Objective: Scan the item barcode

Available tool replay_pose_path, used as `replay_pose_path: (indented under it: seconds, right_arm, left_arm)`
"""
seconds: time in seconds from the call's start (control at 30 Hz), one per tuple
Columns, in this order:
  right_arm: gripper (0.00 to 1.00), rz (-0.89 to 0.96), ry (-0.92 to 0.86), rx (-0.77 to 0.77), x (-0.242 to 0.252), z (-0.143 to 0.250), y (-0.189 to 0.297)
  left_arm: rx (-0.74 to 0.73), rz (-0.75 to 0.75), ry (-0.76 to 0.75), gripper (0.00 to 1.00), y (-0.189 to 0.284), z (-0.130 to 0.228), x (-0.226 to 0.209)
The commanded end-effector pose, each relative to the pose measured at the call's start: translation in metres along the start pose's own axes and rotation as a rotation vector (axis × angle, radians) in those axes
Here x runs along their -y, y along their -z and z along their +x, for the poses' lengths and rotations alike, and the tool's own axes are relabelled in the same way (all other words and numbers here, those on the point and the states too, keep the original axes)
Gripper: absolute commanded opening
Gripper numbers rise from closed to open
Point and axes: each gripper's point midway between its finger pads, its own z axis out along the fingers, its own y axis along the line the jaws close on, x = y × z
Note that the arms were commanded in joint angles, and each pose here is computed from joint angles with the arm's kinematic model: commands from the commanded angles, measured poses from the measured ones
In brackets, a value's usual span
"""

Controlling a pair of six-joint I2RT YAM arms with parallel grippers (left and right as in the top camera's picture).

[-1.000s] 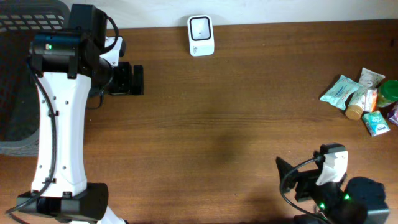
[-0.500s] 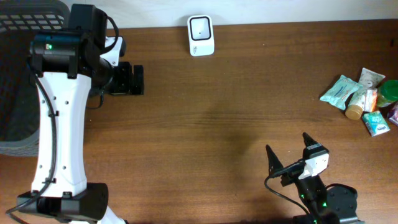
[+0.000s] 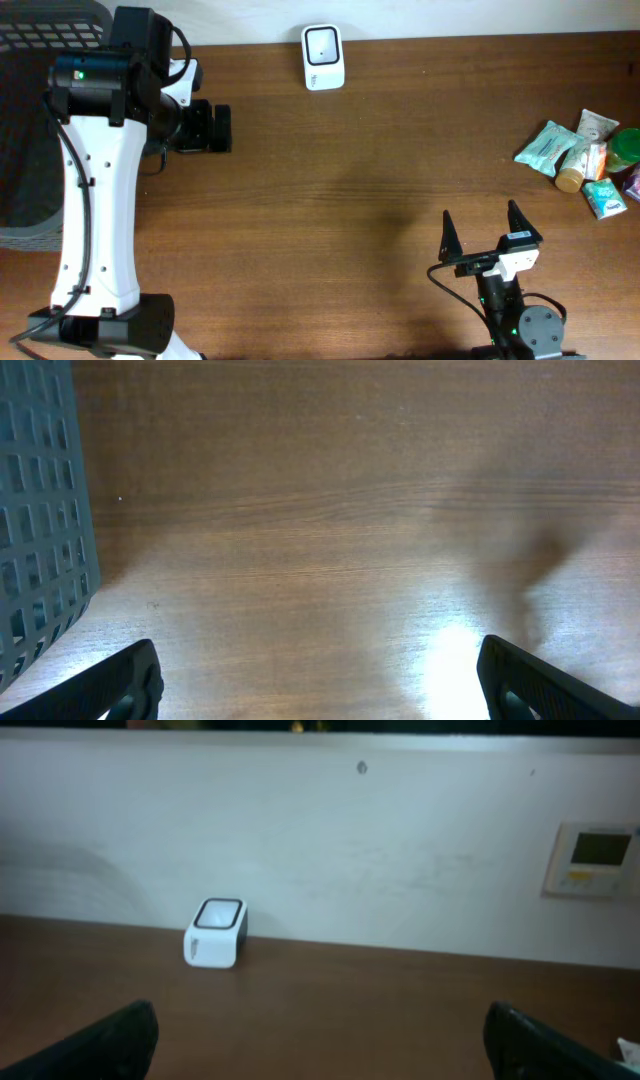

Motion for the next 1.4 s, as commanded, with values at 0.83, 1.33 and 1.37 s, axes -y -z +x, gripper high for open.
replay_pose_path:
  seconds: [0.83, 1.33, 1.37]
  right_arm:
    - [0.99, 0.089, 0.022, -0.203, 0.017, 0.064, 0.004]
    - [0.99, 0.089, -0.015, -0.203, 0.016, 0.065, 0.004]
    - [0.99, 0.089, -0.017, -0.203, 0.016, 0.065, 0.004]
  left_arm:
    - [0.003, 0.001, -0.016, 0.99, 0.001, 0.000, 0.000]
    - [0.003, 0.001, -0.016, 0.99, 0.001, 0.000, 0.000]
    - [0.002, 0.001, -0.016, 0.99, 0.001, 0.000, 0.000]
